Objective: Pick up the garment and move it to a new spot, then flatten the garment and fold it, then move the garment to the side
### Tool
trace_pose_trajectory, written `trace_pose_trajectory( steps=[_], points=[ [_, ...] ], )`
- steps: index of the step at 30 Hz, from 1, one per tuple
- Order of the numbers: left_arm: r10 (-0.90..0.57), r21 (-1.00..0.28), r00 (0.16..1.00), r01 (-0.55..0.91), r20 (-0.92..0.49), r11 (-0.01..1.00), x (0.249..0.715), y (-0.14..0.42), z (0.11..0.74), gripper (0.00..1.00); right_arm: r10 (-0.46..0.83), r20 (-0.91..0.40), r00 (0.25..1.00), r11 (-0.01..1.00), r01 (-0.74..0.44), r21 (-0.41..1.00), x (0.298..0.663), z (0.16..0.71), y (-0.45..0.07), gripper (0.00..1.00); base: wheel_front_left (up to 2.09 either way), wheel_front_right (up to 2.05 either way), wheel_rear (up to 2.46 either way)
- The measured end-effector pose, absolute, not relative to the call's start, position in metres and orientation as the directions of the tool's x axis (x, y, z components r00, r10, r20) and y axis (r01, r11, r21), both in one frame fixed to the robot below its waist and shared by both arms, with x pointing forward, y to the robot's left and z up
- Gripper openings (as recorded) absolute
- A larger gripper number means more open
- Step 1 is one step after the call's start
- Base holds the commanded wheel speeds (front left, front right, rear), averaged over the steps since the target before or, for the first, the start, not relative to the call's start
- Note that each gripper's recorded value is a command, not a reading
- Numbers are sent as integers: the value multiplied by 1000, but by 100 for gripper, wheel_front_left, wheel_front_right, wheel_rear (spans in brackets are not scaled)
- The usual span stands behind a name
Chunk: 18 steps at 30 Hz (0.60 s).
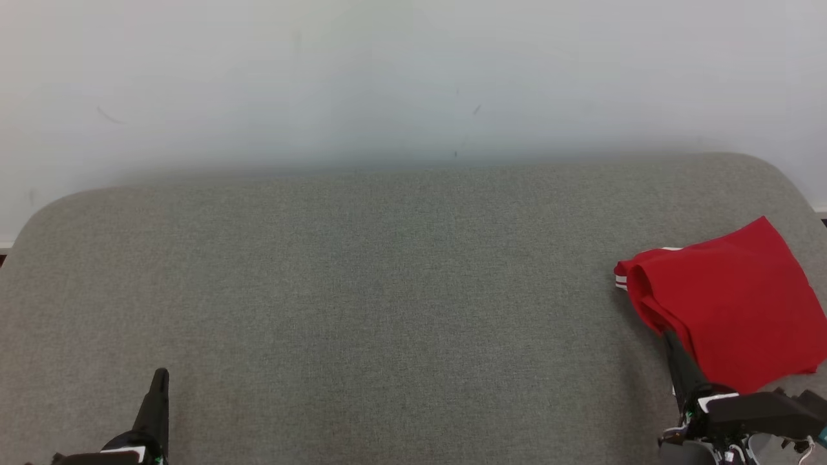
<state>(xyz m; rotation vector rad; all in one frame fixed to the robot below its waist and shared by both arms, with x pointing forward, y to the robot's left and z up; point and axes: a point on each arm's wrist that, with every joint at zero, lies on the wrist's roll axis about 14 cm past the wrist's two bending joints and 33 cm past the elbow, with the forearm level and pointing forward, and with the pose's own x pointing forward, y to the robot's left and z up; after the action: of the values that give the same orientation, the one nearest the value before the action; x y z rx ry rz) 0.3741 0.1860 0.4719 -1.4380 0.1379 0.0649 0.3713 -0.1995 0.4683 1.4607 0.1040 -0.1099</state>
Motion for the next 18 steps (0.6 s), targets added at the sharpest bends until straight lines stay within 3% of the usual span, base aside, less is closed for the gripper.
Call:
trace_pose_trajectory(
  steps=[9, 18],
  points=[
    [-23, -994, 994, -106, -106, 7, 376, 190, 474, 0, -18, -110, 994, -5, 110, 994, 376, 473, -203, 0, 0, 0, 0],
    [-24, -996, 996, -91, -91, 0, 380, 189, 479, 0, -20, -100, 995, -17, 100, 995, 377, 476, -203, 0, 0, 0, 0]
  ],
)
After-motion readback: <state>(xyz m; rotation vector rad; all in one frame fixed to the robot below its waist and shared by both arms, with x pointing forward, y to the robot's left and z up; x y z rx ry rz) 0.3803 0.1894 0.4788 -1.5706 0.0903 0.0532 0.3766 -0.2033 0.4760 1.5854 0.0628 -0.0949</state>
